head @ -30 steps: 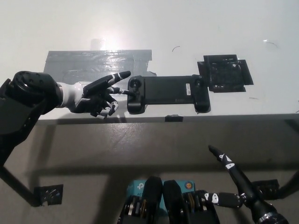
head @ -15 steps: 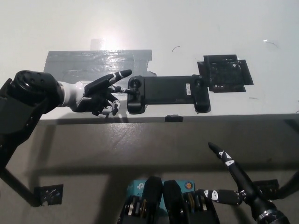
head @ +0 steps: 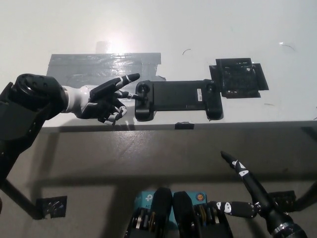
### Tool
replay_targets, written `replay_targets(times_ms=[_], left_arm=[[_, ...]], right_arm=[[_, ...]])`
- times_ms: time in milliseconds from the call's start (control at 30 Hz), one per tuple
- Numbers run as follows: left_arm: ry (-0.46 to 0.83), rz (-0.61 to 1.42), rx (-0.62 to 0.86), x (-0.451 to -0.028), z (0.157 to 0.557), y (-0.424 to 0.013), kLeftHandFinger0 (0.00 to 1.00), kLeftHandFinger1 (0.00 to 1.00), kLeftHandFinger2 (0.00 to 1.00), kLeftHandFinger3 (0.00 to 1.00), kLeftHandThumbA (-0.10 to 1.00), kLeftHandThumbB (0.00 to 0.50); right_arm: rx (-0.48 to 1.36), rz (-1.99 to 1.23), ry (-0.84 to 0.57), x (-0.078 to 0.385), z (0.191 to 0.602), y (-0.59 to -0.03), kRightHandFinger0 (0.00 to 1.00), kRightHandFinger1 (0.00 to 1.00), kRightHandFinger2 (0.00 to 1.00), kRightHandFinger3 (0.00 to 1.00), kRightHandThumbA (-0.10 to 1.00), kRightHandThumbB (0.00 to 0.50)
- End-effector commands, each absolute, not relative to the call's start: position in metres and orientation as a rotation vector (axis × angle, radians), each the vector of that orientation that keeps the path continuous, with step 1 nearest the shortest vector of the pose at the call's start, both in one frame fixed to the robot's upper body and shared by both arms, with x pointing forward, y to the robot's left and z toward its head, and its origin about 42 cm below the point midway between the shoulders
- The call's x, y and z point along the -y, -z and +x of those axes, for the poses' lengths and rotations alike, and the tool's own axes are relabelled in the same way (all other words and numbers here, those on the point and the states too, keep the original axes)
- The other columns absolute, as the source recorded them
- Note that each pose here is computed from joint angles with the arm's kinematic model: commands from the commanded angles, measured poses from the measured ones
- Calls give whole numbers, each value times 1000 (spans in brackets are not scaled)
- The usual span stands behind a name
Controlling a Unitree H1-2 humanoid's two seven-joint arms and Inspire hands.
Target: A controller is being placed at the center of the desk near the left hand and the robot uses its left hand's index finger to press a button at the left area of the controller
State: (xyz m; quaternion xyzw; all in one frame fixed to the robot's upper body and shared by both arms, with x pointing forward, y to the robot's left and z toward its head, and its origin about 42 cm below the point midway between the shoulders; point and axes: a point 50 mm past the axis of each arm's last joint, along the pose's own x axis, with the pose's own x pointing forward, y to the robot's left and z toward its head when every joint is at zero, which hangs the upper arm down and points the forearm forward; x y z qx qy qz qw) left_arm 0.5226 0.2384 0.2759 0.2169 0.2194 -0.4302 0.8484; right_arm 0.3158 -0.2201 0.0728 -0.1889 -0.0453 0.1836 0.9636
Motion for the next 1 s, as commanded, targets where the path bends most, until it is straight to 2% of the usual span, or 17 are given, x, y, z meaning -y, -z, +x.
replay_targets(times_ms=[0, 267, 967], left_arm=[[899, 476, -409, -235, 532, -311, 0, 0, 152, 1000, 1000, 475], [899, 475, -411, -236, 531, -310, 0, 0, 136, 1000, 1000, 480], [891, 464, -425, -236, 532, -304, 0, 0, 194, 1000, 1000, 488]], right_arm=[[145, -386, -368, 221, 322, -86, 1000, 1000, 1000, 1000, 1000, 294], [148, -385, -372, 219, 322, -86, 1000, 1000, 1000, 1000, 1000, 295], [153, -386, -370, 220, 324, -86, 1000, 1000, 1000, 1000, 1000, 293]])
